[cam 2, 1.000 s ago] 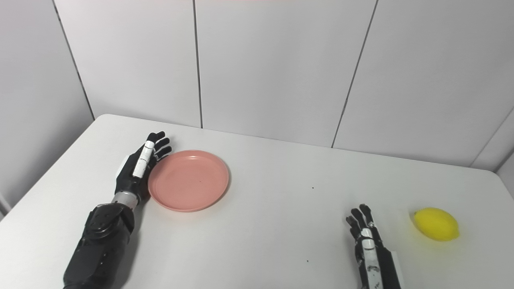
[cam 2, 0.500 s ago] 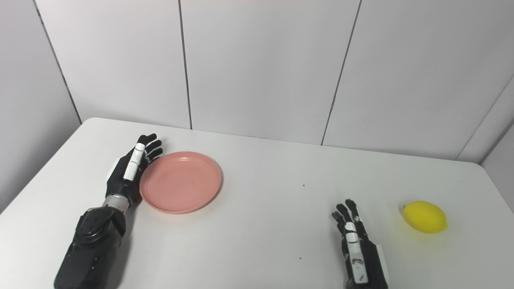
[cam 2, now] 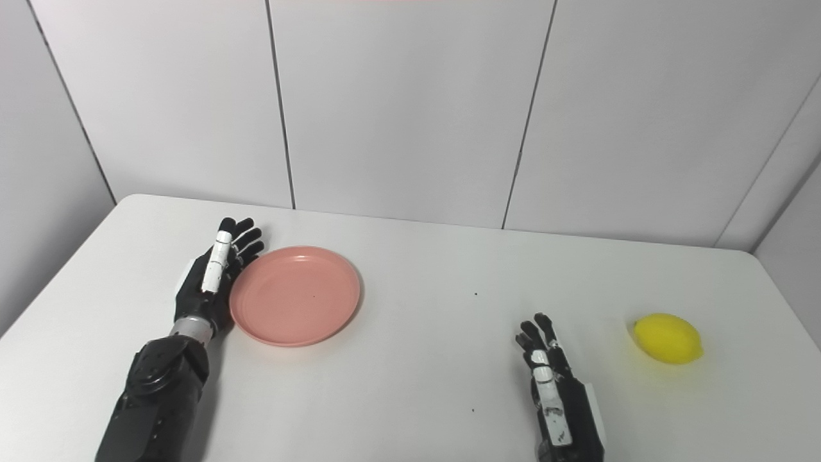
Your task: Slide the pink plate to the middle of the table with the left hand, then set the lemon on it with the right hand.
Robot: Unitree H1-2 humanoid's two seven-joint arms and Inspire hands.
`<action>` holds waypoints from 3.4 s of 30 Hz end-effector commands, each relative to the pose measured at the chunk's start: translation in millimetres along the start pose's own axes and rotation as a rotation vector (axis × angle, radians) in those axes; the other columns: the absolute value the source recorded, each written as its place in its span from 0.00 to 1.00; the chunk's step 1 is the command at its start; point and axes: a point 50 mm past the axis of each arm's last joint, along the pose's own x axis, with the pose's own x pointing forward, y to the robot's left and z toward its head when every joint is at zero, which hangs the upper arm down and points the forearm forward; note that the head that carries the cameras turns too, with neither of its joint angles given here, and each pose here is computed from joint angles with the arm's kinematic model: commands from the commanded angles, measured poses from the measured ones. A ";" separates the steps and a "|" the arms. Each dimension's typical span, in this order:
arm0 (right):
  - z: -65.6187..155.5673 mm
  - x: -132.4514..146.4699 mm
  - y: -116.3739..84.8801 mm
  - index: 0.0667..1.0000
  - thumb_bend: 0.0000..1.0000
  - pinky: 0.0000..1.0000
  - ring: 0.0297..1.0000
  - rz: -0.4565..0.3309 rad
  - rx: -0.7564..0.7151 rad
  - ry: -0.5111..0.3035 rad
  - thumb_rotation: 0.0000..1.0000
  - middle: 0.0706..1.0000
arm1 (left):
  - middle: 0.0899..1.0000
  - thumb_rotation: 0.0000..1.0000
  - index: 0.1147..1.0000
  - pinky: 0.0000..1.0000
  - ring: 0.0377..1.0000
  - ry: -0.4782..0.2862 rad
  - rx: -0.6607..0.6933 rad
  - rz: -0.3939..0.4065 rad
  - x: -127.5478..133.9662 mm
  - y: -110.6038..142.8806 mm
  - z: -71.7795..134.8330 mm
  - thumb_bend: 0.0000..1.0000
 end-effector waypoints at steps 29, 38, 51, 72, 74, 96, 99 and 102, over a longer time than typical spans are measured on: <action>-21.6 -3.4 9.4 1.00 0.64 1.00 0.92 -0.146 0.006 -0.007 0.75 0.92 | 0.86 0.80 0.79 0.94 0.88 0.162 -0.001 -0.126 -12.4 -43.3 -32.0 0.80; -20.4 -2.8 17.3 1.00 0.66 1.00 0.94 -0.155 -0.001 -0.005 0.78 0.94 | 0.86 0.81 0.77 0.96 0.88 0.168 -0.005 -0.142 -14.4 -44.2 -35.7 0.79; -23.9 1.1 26.3 1.00 0.67 1.00 0.94 -0.142 0.000 -0.003 0.78 0.93 | 0.84 0.81 0.78 0.93 0.87 0.176 -0.021 -0.164 -17.8 -49.1 -37.2 0.77; -23.6 5.3 33.4 1.00 0.66 1.00 0.94 -0.135 -0.003 0.005 0.78 0.94 | 0.87 0.80 0.80 0.95 0.89 0.188 -0.077 -0.167 -30.2 -69.5 -41.7 0.76; -23.3 5.3 33.8 1.00 0.66 1.00 0.94 -0.135 -0.004 0.007 0.77 0.94 | 0.87 0.81 0.80 0.94 0.89 0.189 -0.080 -0.165 -31.7 -71.3 -43.1 0.76; -23.6 6.0 36.1 1.00 0.65 1.00 0.95 -0.136 -0.016 0.018 0.79 0.94 | 0.98 0.69 0.86 1.00 0.97 0.135 -0.109 -0.140 -43.0 -91.5 -50.9 0.74; -23.4 6.4 36.9 1.00 0.66 1.00 0.94 -0.135 -0.018 0.018 0.79 0.94 | 0.99 0.70 0.88 1.00 0.98 0.134 -0.100 -0.150 -43.2 -91.9 -50.9 0.74; -24.3 7.2 38.6 1.00 0.65 1.00 0.96 -0.133 -0.015 0.017 0.79 0.94 | 0.99 0.71 0.89 1.00 0.98 0.135 -0.094 -0.159 -43.5 -91.3 -50.3 0.73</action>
